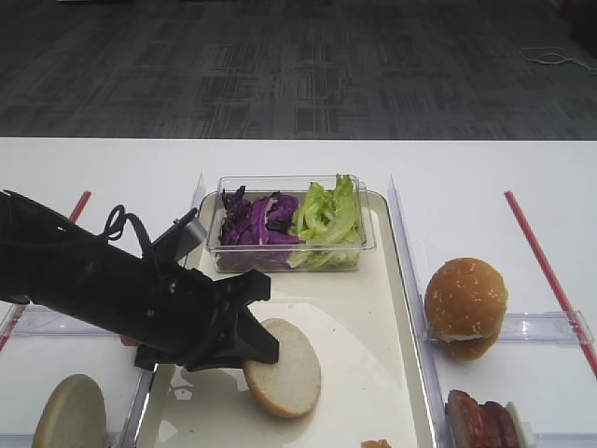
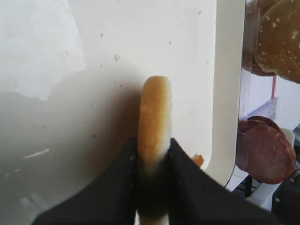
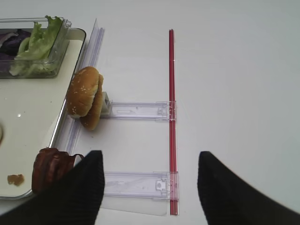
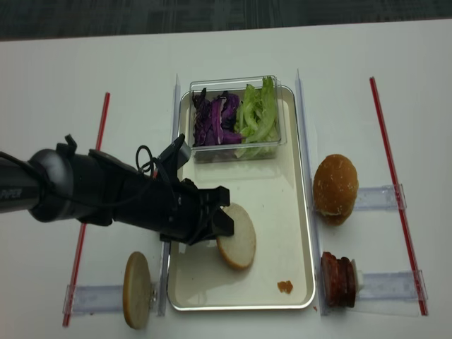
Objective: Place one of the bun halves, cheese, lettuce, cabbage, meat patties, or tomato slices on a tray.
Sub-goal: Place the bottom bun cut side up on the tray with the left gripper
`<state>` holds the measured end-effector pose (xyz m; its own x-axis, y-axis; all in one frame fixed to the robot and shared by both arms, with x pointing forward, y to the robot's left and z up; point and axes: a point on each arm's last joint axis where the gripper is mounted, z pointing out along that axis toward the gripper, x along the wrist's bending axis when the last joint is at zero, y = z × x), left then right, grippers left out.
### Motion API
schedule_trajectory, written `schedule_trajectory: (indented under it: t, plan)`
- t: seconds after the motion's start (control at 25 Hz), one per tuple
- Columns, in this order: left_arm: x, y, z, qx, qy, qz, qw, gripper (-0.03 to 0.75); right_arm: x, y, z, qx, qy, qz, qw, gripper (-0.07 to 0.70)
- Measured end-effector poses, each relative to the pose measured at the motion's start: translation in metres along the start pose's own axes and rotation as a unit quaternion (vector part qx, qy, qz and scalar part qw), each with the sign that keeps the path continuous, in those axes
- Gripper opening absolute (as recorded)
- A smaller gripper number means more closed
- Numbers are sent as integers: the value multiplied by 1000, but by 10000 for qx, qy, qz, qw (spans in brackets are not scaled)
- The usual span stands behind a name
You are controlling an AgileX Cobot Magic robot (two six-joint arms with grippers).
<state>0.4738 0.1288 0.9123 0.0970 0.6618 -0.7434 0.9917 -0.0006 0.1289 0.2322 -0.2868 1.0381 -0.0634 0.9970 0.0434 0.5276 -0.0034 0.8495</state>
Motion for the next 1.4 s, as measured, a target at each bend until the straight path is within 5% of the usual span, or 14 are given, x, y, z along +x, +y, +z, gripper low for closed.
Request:
schedule_trajectory:
  t: [0.56, 0.96, 1.4]
  plan:
    - [-1, -1, 1, 12, 16, 33, 10000, 111, 0, 0, 0, 0, 0, 0, 10000, 453]
    - [0, 0, 1, -39, 91, 144, 9998, 339, 0, 0, 0, 0, 0, 0, 10000, 453]
    - [2, 0, 1, -59, 169, 202, 9996, 360, 0, 0, 0, 0, 0, -9, 10000, 453]
